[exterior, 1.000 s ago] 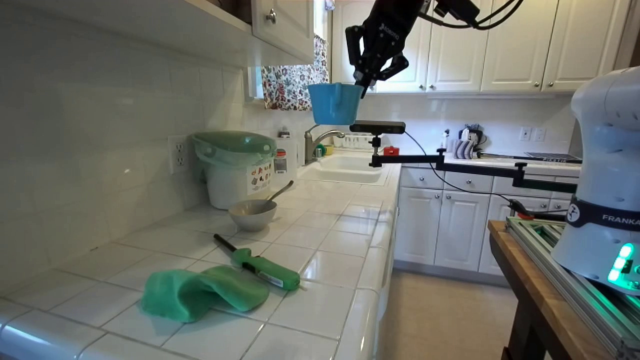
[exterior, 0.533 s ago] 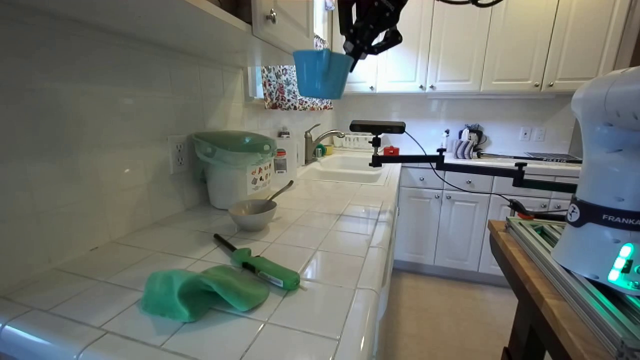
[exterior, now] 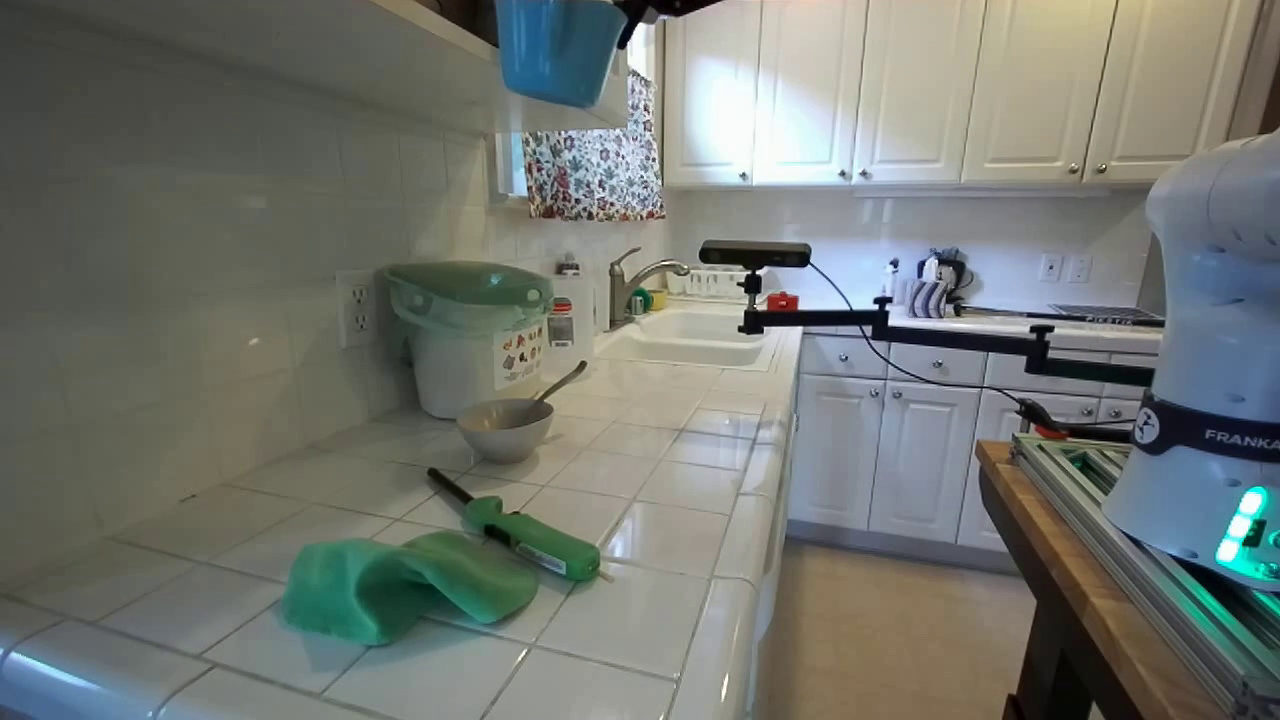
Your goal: Put the blue object inside the top cupboard
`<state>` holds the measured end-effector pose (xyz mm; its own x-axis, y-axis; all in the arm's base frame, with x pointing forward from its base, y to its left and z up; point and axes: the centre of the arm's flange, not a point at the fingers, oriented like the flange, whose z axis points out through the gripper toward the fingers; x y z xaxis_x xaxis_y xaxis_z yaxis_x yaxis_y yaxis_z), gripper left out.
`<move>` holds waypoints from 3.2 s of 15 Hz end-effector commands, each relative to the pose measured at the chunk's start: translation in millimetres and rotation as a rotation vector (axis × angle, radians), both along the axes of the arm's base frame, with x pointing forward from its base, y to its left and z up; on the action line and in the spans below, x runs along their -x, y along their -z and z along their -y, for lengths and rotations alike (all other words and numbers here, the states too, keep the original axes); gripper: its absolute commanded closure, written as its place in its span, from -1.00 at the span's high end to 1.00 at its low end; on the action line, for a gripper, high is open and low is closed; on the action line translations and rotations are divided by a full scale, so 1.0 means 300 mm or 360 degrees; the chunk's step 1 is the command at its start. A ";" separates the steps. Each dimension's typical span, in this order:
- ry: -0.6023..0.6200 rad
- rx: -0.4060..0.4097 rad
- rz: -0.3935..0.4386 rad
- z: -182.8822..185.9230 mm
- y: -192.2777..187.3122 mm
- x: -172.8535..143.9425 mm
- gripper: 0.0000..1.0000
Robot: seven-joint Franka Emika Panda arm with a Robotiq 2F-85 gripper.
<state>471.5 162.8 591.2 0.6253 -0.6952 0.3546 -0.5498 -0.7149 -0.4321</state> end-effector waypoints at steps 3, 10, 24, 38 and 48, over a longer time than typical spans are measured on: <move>-0.0015 0.0017 0.0040 -0.063 -0.118 -0.213 -0.98; 0.0092 -0.0046 0.0100 0.038 -0.281 -0.292 -0.98; 0.0137 -0.0116 0.0156 -0.026 -0.360 -0.534 -0.98; 0.0166 -0.0120 0.0144 -0.006 -0.318 -0.682 -0.98; 0.0177 -0.0085 0.0135 -0.008 -0.352 -0.673 -0.12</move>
<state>665.8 161.3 684.8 0.5265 -0.7740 0.3517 -0.5735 -0.6288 -0.5251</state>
